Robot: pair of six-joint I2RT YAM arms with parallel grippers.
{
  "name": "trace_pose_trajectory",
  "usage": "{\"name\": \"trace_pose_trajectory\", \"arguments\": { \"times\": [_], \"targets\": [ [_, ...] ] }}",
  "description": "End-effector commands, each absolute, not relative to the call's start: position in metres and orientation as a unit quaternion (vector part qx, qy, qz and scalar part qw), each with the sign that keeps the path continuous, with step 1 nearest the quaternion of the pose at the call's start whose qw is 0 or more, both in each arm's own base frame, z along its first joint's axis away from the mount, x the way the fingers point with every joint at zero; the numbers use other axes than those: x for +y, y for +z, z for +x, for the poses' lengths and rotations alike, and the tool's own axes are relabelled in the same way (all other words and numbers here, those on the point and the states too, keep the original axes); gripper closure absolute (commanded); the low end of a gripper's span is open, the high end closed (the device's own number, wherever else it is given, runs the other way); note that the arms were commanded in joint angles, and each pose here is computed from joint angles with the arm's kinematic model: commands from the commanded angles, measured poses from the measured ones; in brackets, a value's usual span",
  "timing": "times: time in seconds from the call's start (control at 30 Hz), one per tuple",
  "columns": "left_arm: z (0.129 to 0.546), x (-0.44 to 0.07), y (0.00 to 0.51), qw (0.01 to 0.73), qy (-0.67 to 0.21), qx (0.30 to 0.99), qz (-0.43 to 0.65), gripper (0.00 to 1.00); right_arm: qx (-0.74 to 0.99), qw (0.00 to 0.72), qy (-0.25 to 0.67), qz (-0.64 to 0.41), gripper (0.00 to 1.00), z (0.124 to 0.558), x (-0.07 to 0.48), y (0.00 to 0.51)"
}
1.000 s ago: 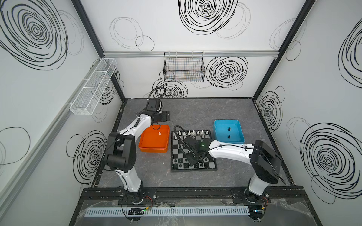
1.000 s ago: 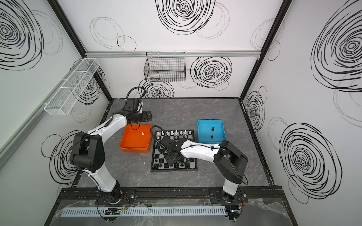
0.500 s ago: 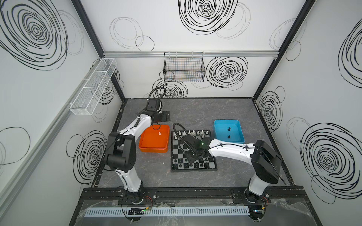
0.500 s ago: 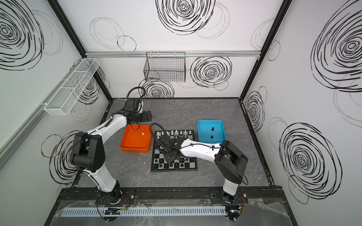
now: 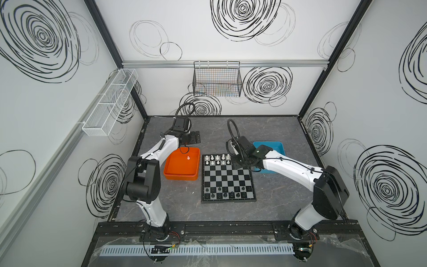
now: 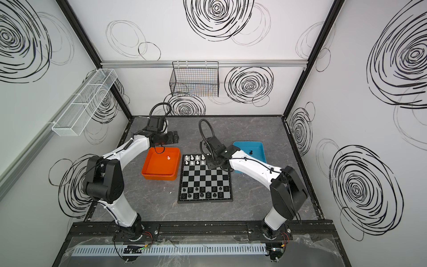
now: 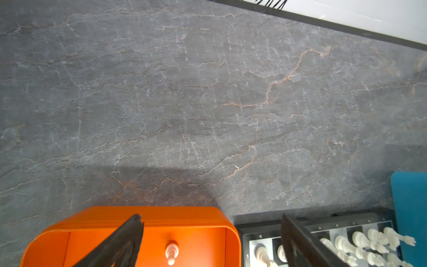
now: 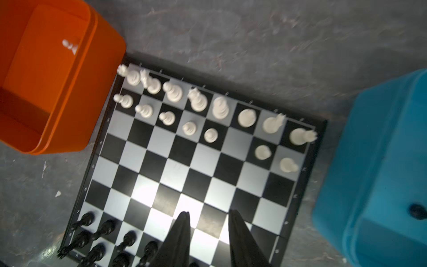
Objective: Set up the chess pieces on the board
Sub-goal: 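Raise the right gripper over the blue tray while the left lowers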
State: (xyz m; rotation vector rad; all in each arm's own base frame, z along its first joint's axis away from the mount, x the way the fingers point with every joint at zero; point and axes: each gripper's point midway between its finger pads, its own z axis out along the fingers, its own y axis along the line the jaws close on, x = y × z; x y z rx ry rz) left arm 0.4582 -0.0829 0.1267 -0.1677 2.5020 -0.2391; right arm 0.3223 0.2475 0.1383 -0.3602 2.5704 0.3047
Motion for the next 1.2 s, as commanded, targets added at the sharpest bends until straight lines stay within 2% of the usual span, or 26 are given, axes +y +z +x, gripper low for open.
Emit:
{"name": "trace_pose_trajectory", "arguments": {
  "times": [0.0, 0.03, 0.1, 0.23, 0.27, 0.3, 0.83, 1.07, 1.17],
  "targets": [
    [0.455, -0.067, 0.121, 0.286, -0.064, 0.951, -0.102, 0.04, 0.934, 0.321, 0.115, -0.108, 0.59, 0.352, 0.222, 0.173],
    [0.452, -0.064, 0.119, 0.280, -0.064, 0.951, -0.110, 0.04, 0.932, 0.329, 0.116, -0.101, 0.53, 0.358, 0.215, 0.178],
    [0.446, -0.057, 0.116, 0.270, -0.060, 0.953, -0.122, 0.04, 0.928, 0.345, 0.111, -0.088, 0.33, 0.370, 0.200, 0.186],
    [0.435, -0.045, 0.114, 0.259, -0.044, 0.955, -0.135, 0.04, 0.922, 0.371, 0.082, -0.073, 0.13, 0.384, 0.178, 0.197],
    [0.433, -0.042, 0.114, 0.257, -0.040, 0.956, -0.136, 0.04, 0.921, 0.377, 0.075, -0.069, 0.03, 0.387, 0.173, 0.198],
    [0.430, -0.039, 0.112, 0.254, -0.035, 0.957, -0.137, 0.04, 0.919, 0.382, 0.071, -0.067, 0.00, 0.388, 0.169, 0.199],
    [0.407, -0.029, 0.078, 0.210, -0.008, 0.966, -0.151, 0.04, 0.929, 0.360, 0.076, -0.040, 0.00, 0.396, 0.147, 0.176],
    [0.403, -0.028, 0.066, 0.194, -0.002, 0.968, -0.157, 0.00, 0.942, 0.326, 0.075, -0.036, 0.00, 0.392, 0.143, 0.161],
    [0.401, -0.032, 0.060, 0.186, -0.004, 0.970, -0.155, 0.06, 0.946, 0.314, 0.069, -0.033, 0.00, 0.387, 0.138, 0.152]
  ]
}}
